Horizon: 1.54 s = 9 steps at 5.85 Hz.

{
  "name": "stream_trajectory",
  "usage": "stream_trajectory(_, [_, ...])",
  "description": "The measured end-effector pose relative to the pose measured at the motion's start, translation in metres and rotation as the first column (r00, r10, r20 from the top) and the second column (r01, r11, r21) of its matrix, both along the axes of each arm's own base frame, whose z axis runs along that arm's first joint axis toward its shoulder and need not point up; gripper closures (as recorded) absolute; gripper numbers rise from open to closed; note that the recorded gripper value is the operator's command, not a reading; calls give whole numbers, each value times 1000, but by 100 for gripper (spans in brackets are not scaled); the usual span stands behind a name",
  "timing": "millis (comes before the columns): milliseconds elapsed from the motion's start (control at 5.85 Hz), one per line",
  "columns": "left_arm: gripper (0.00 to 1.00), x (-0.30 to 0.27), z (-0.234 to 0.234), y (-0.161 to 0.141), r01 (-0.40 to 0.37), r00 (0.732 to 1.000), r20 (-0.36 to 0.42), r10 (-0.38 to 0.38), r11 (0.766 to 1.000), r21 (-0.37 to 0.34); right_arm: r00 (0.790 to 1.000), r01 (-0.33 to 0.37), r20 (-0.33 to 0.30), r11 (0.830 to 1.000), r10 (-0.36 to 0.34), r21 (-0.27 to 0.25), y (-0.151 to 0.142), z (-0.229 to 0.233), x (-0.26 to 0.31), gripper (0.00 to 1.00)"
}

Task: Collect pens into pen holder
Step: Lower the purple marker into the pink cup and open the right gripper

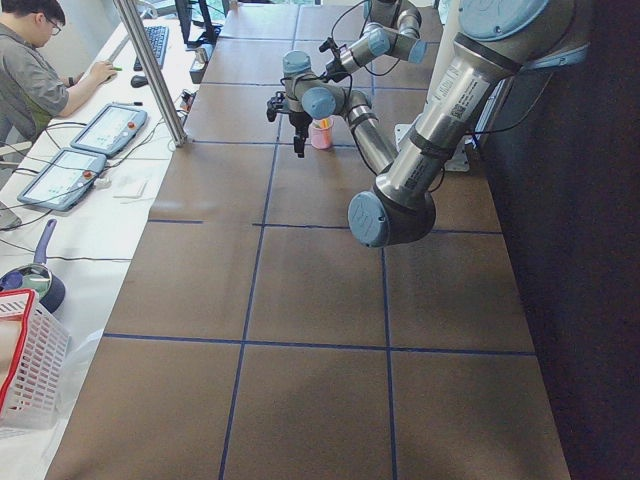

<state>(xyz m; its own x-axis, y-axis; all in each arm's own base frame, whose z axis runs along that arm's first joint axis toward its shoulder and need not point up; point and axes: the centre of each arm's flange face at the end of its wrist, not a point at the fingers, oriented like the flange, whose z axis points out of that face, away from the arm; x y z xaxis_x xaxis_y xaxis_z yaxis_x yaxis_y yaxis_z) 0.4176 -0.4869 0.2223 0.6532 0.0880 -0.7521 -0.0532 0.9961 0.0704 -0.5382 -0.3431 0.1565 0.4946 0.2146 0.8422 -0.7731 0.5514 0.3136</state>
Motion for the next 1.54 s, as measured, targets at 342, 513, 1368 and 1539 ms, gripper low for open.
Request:
stream_trajectory(342, [0,0,0,0,-1,1000,0,1,1000,0,1000,-11,-23,1000,11,20,25,14,-25,100])
stream_trajectory(513, [0,0,0,0,-1,1000,0,1,1000,1,999,-28,-35,999,28,26,30,22,-37,100])
stream_trajectory(1368, [0,1,-3,0,-1,1000,-3,1,1000,2,1000,8,-26,1000,-8,-1,29,14,-42,0])
stream_trajectory(1539, [0,1,-3,0,-1,1000,-3,1,1000,2,997,83,3,995,-83,-51,21,2,-25,0])
